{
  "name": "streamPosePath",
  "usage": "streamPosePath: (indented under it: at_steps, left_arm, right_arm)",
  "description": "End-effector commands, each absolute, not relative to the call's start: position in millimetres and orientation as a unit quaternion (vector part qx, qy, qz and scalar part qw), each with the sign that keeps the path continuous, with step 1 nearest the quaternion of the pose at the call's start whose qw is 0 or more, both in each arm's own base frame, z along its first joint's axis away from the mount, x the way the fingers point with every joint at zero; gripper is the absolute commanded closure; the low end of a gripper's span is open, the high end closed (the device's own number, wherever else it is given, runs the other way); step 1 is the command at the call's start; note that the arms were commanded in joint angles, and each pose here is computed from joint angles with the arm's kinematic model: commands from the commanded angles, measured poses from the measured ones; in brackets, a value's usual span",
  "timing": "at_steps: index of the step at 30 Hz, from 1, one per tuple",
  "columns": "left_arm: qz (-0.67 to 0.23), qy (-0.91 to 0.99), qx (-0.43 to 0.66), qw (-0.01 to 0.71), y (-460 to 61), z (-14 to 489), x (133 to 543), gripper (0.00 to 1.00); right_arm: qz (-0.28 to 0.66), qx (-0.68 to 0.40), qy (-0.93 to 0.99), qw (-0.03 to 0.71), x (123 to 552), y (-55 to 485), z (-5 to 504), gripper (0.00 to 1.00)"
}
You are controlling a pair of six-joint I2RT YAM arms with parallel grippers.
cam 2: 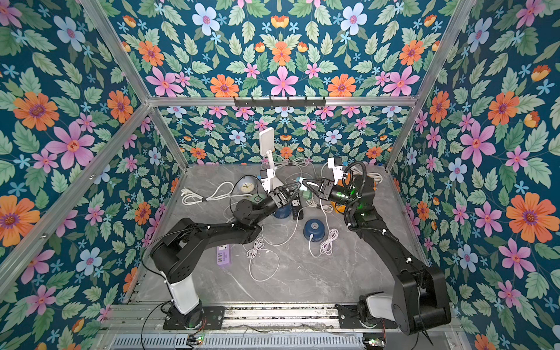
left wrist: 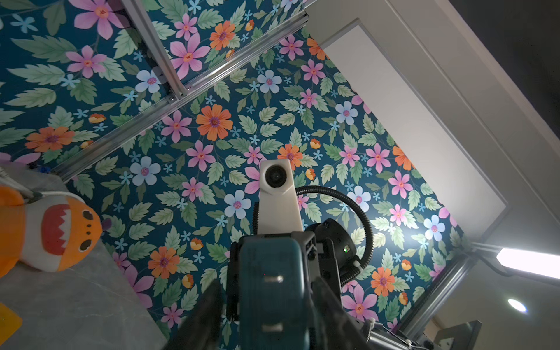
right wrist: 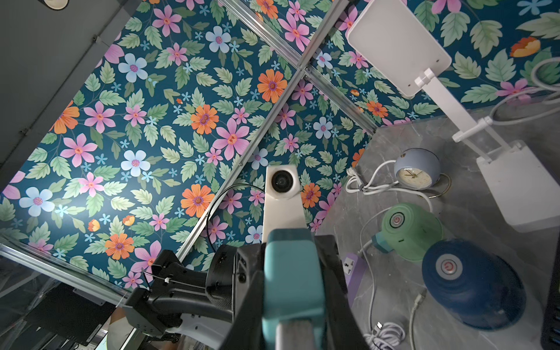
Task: Charge the cordless meat grinders
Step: Pick up the plug from the socket, then insert the plug into the socket.
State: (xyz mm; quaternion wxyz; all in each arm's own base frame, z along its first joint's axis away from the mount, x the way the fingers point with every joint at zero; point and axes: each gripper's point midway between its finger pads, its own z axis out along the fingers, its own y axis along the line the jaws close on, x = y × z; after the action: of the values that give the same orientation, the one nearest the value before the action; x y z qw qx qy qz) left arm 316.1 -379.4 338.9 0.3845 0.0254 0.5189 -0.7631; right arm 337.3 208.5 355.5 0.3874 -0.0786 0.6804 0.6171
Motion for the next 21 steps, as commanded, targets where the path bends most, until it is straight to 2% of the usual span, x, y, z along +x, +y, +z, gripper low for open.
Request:
streamPosePath:
  at_steps: [1,3,6,9,11,14,21]
  left_arm:
    - [-0.725,0.540,0.003,0.427,-360.7,334.6,323.1,0.30]
    - [-0.684,0.578,-0.035,0.443,-341.8,318.2,330.4,0.29]
    - [-0.577,0.666,-0.058,0.469,-317.2,286.9,334.9,0.30]
    - [-0.439,0.756,0.000,0.486,-310.8,263.1,322.7,0.33]
    - [-0.395,0.776,0.042,0.489,-311.8,254.7,308.5,0.34]
    - [-0.381,0.788,0.077,0.478,-315.2,239.6,286.1,0.34]
    - [-0.401,0.786,0.114,0.457,-325.5,217.5,245.4,0.35]
  right_arm:
    - [0.570,-0.075,0.712,0.402,337.2,195.9,349.6,1.00]
    - [0.505,-0.054,0.754,0.416,340.9,176.5,335.8,1.00]
    - [0.314,-0.019,0.846,0.431,349.0,127.3,299.9,1.00]
    - [0.162,-0.003,0.904,0.395,350.4,83.2,264.7,1.00]
    - [0.086,-0.003,0.927,0.365,353.4,61.0,241.7,1.00]
    - [0.034,-0.011,0.943,0.330,365.3,44.1,214.7,1.00]
    - [0.019,-0.057,0.959,0.276,412.3,40.1,176.3,1.00]
